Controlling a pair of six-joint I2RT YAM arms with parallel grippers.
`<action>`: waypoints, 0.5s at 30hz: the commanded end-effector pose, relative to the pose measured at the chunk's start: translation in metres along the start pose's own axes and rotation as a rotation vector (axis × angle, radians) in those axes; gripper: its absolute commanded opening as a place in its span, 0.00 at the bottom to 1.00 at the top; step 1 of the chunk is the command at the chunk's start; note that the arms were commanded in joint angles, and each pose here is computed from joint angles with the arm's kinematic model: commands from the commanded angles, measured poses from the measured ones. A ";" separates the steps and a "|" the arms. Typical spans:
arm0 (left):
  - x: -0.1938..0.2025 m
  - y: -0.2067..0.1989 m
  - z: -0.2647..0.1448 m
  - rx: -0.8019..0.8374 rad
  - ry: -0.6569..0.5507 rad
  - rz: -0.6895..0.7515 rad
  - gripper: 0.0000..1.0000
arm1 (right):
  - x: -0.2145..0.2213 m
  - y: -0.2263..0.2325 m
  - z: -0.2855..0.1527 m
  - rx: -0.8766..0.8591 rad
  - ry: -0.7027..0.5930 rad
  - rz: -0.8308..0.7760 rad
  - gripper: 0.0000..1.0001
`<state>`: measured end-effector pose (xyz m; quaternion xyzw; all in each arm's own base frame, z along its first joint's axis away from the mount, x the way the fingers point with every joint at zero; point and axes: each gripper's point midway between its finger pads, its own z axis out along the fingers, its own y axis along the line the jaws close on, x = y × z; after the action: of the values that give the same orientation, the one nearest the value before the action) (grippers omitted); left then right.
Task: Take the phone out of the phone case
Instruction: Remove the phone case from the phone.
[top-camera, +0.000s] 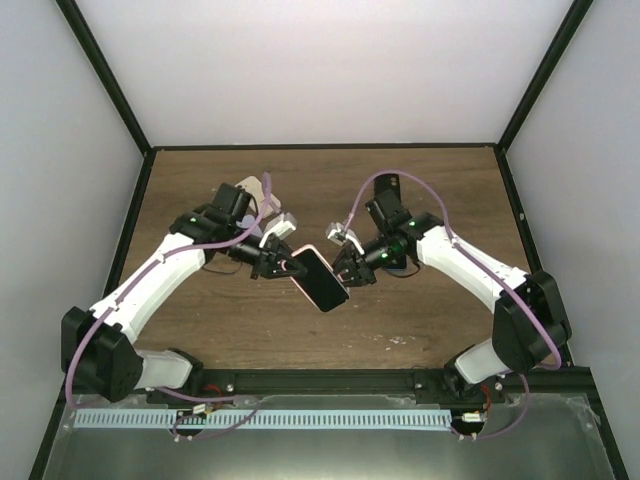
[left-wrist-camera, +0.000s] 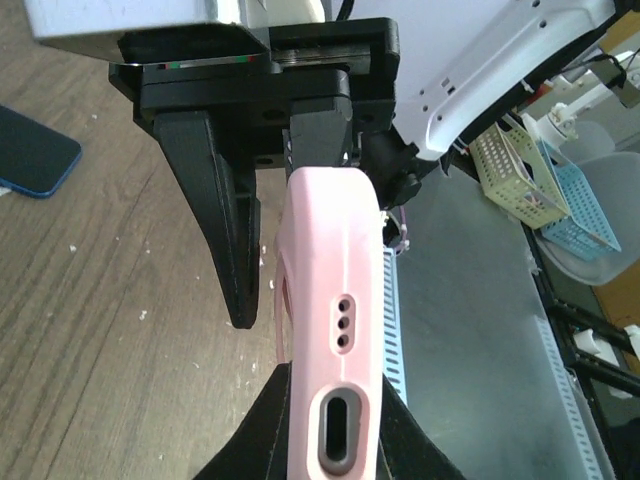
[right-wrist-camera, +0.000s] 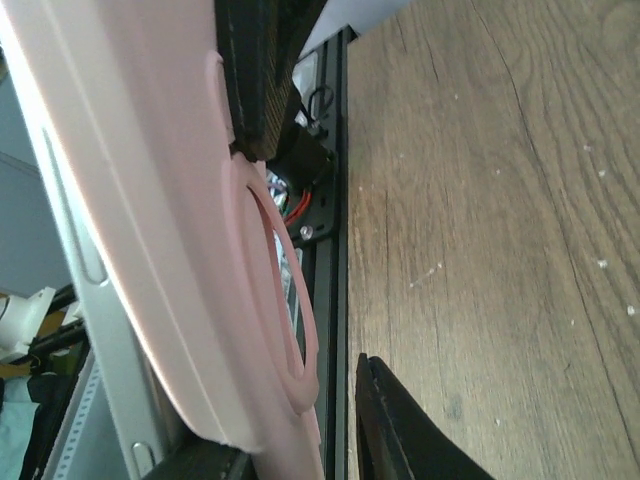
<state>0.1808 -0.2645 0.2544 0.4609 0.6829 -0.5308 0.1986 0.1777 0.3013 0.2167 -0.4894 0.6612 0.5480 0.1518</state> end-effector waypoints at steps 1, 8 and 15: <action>0.015 -0.015 0.027 0.100 0.087 0.005 0.00 | -0.055 0.023 0.004 -0.001 -0.060 -0.244 0.21; 0.017 -0.010 0.031 0.124 0.113 -0.034 0.00 | -0.065 0.040 0.000 -0.050 -0.105 -0.291 0.10; -0.010 0.030 0.005 -0.101 0.064 -0.005 0.13 | -0.069 0.039 -0.003 -0.082 -0.135 -0.248 0.01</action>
<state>0.1880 -0.2667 0.2431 0.4578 0.7091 -0.5119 0.1601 0.1737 0.2993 0.2055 -0.4868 0.6859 0.5240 0.1343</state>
